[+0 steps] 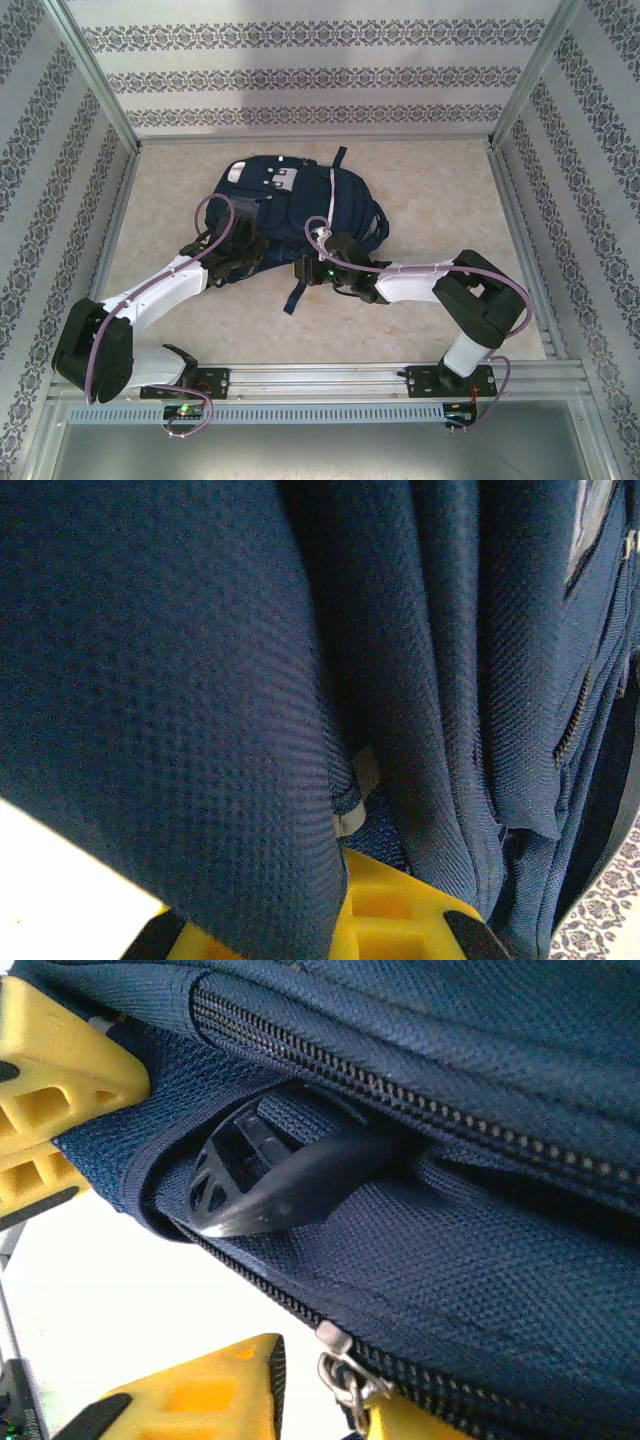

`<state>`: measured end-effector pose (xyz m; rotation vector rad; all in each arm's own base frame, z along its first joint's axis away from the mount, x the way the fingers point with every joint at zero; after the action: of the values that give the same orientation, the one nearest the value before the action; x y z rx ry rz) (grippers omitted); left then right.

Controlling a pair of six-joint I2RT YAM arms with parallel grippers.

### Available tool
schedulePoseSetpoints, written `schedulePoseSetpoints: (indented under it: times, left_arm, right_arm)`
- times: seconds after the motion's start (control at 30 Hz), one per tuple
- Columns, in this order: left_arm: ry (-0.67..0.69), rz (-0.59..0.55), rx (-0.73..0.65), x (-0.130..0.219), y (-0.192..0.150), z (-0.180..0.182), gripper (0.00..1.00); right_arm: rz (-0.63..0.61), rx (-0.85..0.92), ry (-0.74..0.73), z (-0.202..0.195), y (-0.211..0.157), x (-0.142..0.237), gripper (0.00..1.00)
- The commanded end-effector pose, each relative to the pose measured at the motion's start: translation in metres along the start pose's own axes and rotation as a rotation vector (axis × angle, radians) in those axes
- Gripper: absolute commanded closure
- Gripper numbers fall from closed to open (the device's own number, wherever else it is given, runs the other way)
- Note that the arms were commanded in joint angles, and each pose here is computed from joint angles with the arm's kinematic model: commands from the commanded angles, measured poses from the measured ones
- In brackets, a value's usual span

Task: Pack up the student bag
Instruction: Zip the student bag at the center of the table.

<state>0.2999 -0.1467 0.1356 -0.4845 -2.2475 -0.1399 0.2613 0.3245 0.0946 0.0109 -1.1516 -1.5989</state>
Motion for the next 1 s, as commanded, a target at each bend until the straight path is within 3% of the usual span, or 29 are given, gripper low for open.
schedulePoseSetpoints:
  times: [0.0, 0.27, 0.97]
  left_arm:
    - [-0.097, 0.009, -0.018, 0.009, -0.004, -0.027, 1.0]
    - [-0.089, 0.003, -0.018, 0.009, -0.001, -0.024, 1.0]
    - [-0.053, -0.053, -0.038, 0.009, 0.018, -0.014, 1.0]
  right_arm:
    - [-0.034, -0.013, -0.003, -0.005, 0.011, -0.002, 0.81]
    - [-0.032, -0.033, -0.048, -0.021, 0.006, 0.006, 1.0]
    - [0.11, 0.066, -0.188, -0.047, -0.029, 0.04, 1.0]
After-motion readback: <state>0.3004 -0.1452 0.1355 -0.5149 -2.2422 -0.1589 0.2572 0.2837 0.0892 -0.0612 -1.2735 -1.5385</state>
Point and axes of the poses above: each hand's point on the last joint's axis, 136 mm out from that joint toward the fingers, its own x axis back along the fingers, its own z axis along the line the jaws close on, y = z × x, the point moved 3 cm from there along x, back along the fingers, and after that the axes turned 10 degrees about x, right-handed, at the moved point
